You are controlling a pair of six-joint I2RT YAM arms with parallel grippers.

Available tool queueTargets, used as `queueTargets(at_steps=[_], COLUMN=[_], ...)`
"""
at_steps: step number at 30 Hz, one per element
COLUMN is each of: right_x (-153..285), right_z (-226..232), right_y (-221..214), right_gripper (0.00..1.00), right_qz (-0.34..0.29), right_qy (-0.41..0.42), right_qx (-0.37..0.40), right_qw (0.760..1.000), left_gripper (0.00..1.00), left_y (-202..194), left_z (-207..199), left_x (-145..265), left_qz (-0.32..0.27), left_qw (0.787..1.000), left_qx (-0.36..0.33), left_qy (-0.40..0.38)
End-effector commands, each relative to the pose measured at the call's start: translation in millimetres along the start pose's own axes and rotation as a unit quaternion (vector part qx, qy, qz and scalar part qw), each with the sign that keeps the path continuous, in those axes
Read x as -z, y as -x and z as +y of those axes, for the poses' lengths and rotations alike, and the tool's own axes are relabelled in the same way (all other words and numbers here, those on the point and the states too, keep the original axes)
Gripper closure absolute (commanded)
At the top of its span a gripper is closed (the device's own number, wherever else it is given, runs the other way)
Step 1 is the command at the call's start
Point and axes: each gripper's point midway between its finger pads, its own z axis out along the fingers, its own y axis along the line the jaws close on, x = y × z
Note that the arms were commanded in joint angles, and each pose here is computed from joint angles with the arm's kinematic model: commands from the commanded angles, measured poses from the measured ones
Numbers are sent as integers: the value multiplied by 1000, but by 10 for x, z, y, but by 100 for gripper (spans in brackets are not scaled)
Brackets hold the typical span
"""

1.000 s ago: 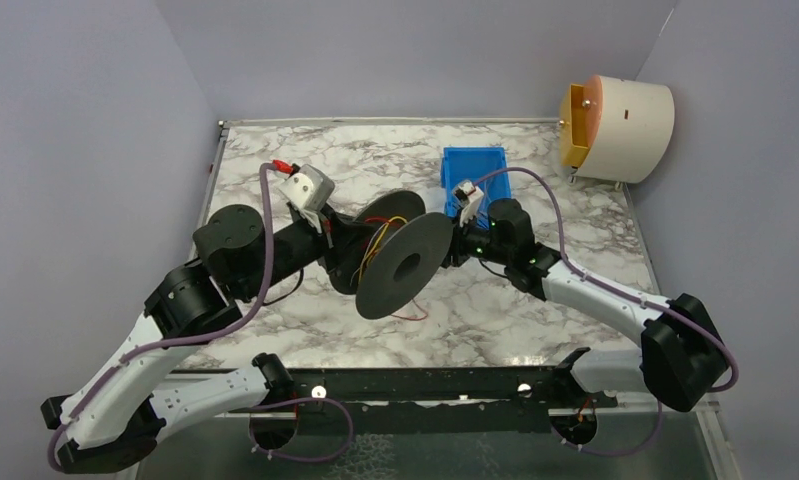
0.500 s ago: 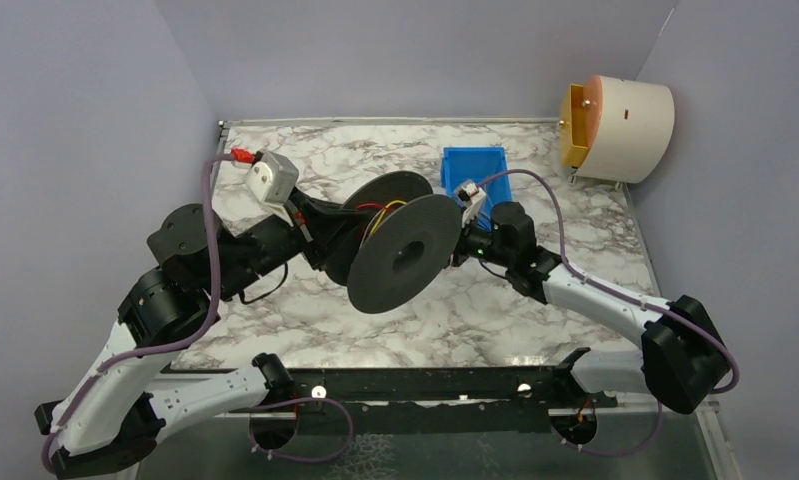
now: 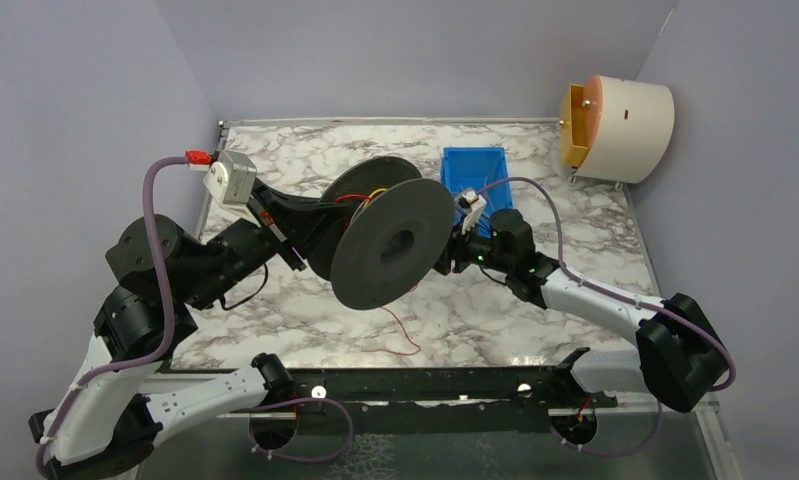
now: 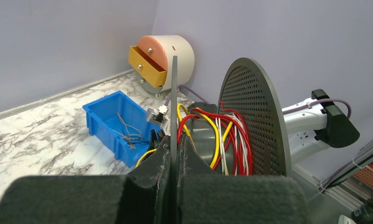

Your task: Wrap the cables

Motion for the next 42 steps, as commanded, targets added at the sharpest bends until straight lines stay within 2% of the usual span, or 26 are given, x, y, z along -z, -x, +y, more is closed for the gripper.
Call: queueTargets(at_steps=[1, 8, 16, 22, 31, 42], right_x=[11, 109, 222, 240, 154, 65], right_z=[77, 276, 464, 497, 413, -25], right_y=[-31, -213, -485, -595, -665, -623], right_gripper=[49, 42, 42, 43, 43, 43], right_qz=[-5, 13, 47, 57, 67, 35], right_qy=[29, 84, 145, 159, 147, 15], right_qx=[-1, -33, -75, -97, -100, -114], right_qw=[1000, 996, 985, 981, 982, 993], left_gripper=[100, 100, 100, 100, 100, 100], left_y=[514, 483, 498, 489, 492, 465], left_z=[-50, -41, -70, -58, -64, -29], left_x=[110, 48, -45, -112, -167, -198], left_qz=[-90, -84, -82, -82, -81, -79], left_qw=[996, 996, 996, 997, 997, 997], left_qx=[19, 21, 17, 15, 15, 13], left_qy=[5, 7, 1, 3, 2, 10])
